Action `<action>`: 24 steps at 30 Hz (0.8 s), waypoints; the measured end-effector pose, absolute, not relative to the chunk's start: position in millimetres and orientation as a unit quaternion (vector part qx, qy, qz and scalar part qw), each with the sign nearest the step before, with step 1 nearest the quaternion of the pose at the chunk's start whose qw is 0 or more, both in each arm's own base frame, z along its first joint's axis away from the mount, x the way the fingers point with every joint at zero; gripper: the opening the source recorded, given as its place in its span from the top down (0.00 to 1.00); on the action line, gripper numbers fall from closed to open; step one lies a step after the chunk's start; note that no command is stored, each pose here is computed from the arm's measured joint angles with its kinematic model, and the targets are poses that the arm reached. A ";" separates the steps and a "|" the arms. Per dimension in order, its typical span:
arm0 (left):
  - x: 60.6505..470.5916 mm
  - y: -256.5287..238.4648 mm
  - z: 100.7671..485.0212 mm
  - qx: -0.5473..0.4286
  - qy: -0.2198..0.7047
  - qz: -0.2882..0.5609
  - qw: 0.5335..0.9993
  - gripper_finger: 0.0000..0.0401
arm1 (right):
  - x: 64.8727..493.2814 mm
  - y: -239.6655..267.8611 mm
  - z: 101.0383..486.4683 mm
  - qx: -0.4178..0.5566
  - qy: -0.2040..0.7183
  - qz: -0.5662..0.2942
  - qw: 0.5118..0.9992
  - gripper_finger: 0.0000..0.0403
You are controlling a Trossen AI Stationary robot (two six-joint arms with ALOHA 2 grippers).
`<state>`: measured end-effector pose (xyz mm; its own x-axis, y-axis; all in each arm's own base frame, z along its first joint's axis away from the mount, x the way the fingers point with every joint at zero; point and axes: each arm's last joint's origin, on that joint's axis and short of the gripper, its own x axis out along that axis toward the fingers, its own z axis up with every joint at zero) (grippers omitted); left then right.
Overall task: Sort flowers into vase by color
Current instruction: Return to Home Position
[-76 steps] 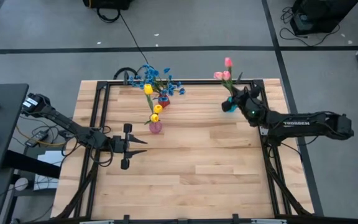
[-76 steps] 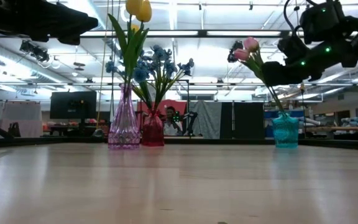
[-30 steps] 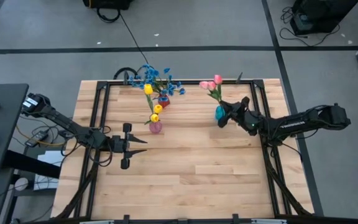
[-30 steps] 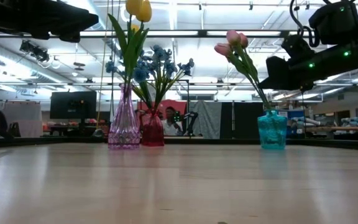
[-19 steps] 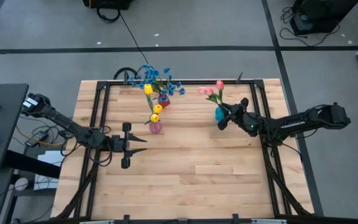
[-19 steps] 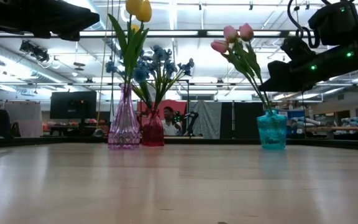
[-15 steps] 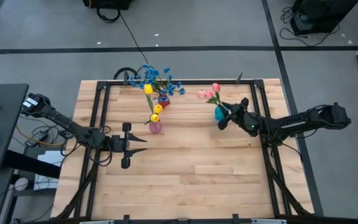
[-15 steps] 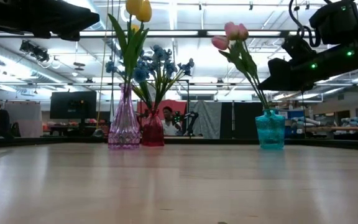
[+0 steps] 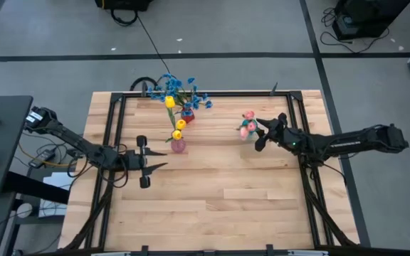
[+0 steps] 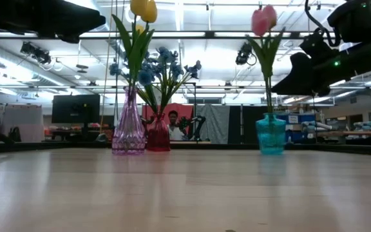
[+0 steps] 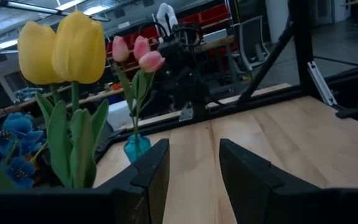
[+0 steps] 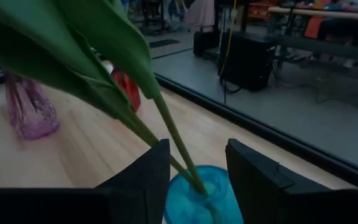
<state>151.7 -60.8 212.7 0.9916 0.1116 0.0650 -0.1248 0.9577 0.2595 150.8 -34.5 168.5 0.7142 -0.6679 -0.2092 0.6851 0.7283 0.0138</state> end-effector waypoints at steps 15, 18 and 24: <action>151.3 -60.6 216.4 0.114 -0.043 0.062 0.991 0.63 | 145.1 -44.5 175.8 0.064 0.123 -0.396 0.908 0.59; 150.8 -60.4 216.8 0.116 -0.044 0.062 0.990 0.63 | 142.9 -44.0 182.2 0.071 0.147 -0.398 0.903 0.59; 139.4 -60.6 227.3 0.118 -0.074 0.050 0.989 0.63 | 133.2 -38.2 188.9 0.105 0.153 -0.364 0.912 0.59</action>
